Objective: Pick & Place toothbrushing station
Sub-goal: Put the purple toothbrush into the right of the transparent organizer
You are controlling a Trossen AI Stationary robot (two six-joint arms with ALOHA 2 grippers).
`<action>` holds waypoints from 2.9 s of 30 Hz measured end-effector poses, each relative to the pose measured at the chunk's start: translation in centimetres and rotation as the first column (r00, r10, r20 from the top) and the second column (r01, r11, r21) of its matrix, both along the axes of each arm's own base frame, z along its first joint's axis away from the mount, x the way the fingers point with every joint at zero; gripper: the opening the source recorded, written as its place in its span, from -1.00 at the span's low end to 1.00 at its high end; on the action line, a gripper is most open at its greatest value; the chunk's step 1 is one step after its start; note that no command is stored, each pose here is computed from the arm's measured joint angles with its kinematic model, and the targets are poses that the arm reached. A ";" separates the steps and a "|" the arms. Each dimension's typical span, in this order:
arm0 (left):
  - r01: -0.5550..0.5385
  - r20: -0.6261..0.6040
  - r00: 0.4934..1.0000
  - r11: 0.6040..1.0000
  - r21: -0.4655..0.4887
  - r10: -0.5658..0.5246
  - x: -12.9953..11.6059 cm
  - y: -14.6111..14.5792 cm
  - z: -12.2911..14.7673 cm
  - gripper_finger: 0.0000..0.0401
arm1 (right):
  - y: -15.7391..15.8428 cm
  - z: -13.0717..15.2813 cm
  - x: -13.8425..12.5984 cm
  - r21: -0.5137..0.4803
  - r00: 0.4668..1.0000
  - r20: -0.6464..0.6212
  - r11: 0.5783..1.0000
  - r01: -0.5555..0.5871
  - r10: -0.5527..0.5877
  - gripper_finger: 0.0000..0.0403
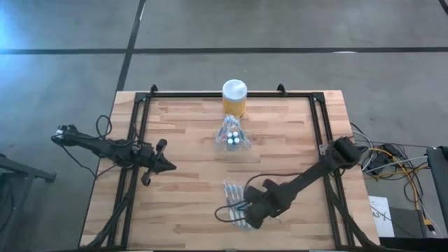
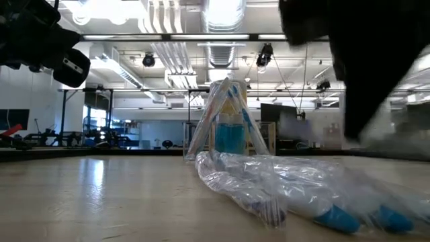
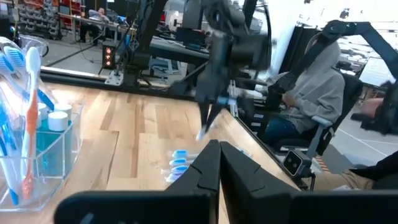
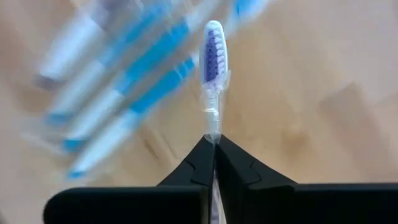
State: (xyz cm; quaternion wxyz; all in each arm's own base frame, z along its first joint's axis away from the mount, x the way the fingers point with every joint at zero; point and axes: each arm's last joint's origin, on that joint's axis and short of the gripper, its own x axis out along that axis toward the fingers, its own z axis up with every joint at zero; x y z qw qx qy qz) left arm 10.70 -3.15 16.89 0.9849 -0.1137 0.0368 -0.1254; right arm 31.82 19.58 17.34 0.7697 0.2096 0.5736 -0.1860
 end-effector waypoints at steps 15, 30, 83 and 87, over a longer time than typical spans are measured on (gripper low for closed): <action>-0.059 0.082 0.995 0.993 0.102 0.051 0.0 0.2 0.5 -0.95 | -1.2 14.2 -7.2 -0.395 0.807 0.522 0.917 -0.060 0.277 -0.96; -0.103 0.117 0.989 0.983 0.151 0.085 0.1 0.3 0.7 -0.93 | -9.0 13.6 -12.4 -0.590 0.303 0.742 0.797 -0.126 0.598 -0.96; -0.242 0.101 0.967 0.965 0.101 0.232 0.1 0.7 0.7 -0.94 | -17.2 8.9 -13.5 -0.475 0.382 0.860 0.803 0.359 0.339 -0.96; -0.242 0.102 0.967 0.965 0.104 0.232 0.1 0.7 0.7 -0.95 | -18.6 8.8 -10.2 -0.475 0.397 0.853 0.819 0.321 0.338 -0.96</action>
